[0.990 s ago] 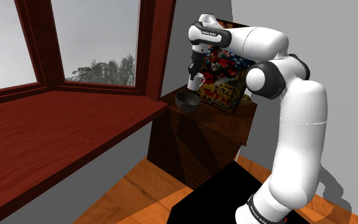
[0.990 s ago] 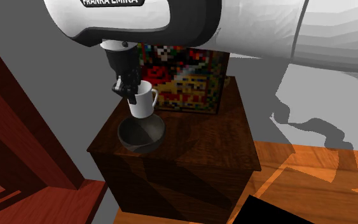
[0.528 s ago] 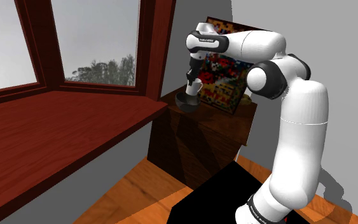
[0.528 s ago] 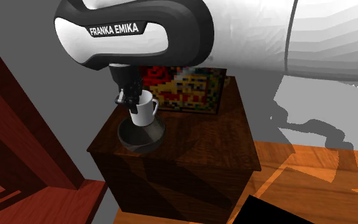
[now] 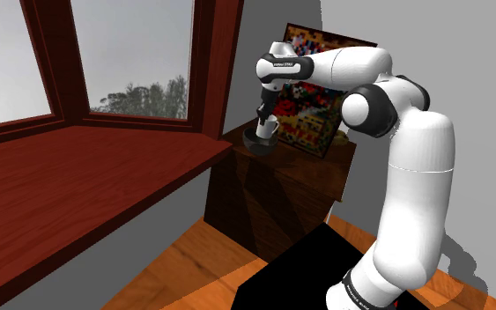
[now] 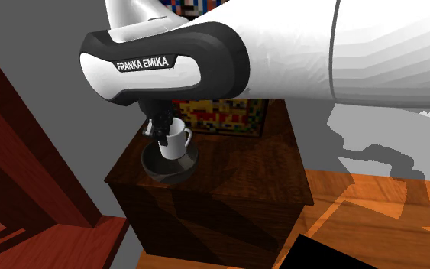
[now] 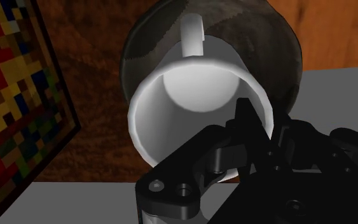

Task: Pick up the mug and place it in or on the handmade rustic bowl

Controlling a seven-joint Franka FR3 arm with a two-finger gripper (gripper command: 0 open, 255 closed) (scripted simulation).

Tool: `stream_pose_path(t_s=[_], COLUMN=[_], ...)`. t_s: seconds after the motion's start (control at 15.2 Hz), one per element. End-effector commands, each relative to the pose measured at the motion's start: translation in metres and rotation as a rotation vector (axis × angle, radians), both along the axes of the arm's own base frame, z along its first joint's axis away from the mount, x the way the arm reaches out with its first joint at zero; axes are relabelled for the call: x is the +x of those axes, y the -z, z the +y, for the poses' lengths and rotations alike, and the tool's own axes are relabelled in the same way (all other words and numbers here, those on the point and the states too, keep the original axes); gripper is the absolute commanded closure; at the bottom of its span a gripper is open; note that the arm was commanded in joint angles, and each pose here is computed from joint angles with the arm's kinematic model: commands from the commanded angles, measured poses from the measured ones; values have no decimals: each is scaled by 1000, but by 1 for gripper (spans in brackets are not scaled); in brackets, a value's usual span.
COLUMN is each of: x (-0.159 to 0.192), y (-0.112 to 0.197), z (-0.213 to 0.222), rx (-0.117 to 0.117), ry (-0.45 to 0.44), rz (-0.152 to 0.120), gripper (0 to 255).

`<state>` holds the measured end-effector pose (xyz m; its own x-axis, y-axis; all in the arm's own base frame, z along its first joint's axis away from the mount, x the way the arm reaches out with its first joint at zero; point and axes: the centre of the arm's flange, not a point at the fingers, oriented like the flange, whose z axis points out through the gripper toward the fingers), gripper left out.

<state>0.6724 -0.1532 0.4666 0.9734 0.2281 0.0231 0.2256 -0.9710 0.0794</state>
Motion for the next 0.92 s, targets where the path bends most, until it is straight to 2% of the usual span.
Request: stream_pose_path(t_s=[0.0,0.33,0.4,0.73,0.86], x=[-1,-1,-1,-1,-2], y=[1,1,1,1,-25], z=[0,0,0,0,2], rx=[0,0,0,0,0], ry=[0,0,0,0,0], rz=[-1,-1,-1,-1,-1], gripper=[255,255,0,0,0])
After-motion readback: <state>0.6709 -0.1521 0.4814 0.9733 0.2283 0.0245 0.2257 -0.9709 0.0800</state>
